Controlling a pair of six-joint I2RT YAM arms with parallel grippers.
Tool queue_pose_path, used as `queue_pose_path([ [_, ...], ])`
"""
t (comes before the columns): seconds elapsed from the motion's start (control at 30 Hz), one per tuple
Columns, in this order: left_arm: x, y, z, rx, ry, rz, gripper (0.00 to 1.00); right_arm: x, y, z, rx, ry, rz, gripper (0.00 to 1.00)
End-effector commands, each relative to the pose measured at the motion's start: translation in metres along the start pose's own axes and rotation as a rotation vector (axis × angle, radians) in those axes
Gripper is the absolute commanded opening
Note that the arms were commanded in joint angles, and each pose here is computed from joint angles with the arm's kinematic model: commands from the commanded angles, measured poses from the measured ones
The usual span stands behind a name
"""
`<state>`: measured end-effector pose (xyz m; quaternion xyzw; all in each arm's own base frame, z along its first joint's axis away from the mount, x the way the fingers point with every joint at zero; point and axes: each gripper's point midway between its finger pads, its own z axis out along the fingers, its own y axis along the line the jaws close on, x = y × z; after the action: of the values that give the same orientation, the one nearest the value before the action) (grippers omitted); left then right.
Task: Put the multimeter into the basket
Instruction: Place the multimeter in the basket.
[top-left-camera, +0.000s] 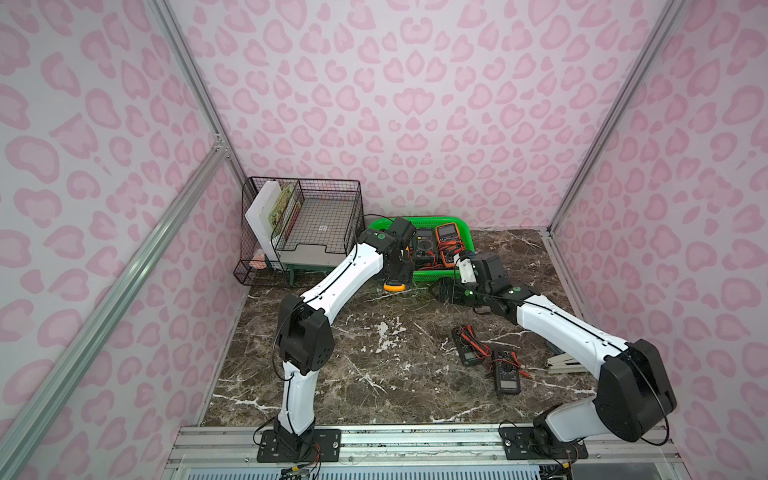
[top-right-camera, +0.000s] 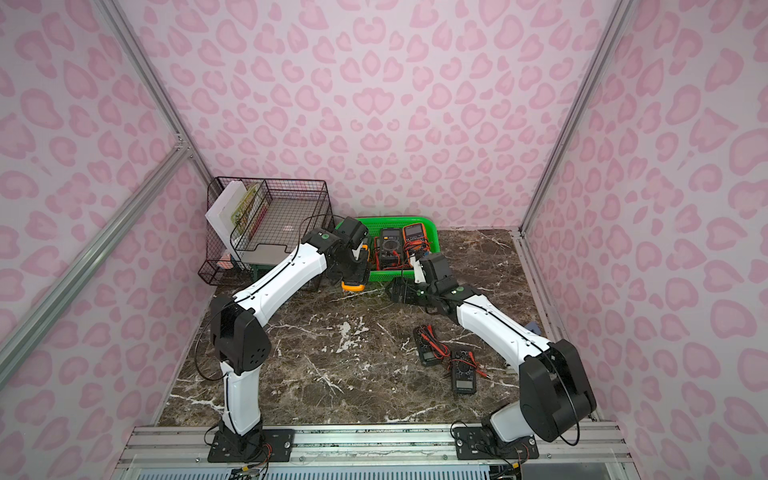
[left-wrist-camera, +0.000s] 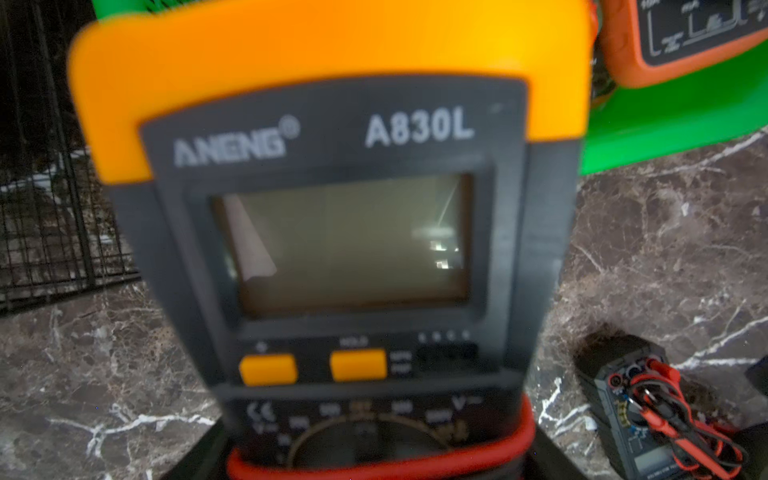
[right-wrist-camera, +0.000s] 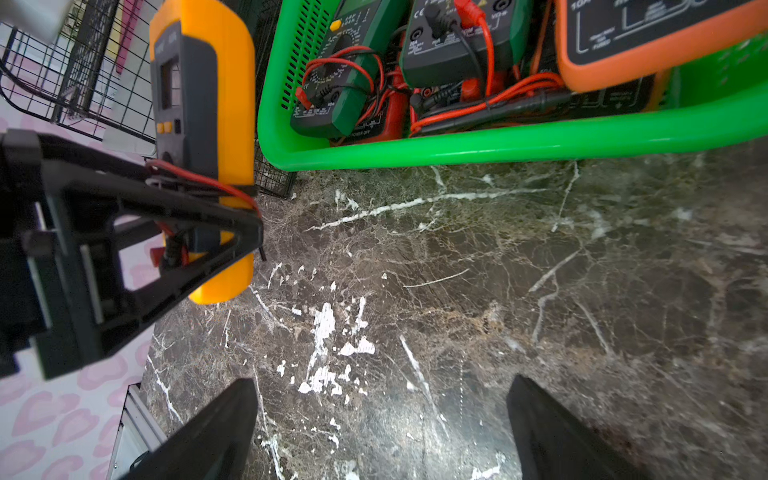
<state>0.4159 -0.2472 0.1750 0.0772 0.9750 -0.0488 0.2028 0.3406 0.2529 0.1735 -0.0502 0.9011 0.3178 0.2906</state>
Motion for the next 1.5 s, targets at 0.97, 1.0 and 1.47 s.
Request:
queue_pose_path([
  [0.97,-0.1,0.026,0.034,-0.059,-0.224,0.04,0.0,-0.047,0.018,-0.004,-0.025,-0.068,-0.069,0.99],
  [1.0,-0.101,0.027,0.037,-0.061,-0.223,0.037,0.0,-0.046,0.017,-0.003,-0.022,-0.066,-0.07,0.99],
  [1.47,-0.103,0.038,0.064,-0.088,-0.183,0.019,0.0,-0.047,0.017,0.001,-0.02,-0.067,-0.07,0.99],
])
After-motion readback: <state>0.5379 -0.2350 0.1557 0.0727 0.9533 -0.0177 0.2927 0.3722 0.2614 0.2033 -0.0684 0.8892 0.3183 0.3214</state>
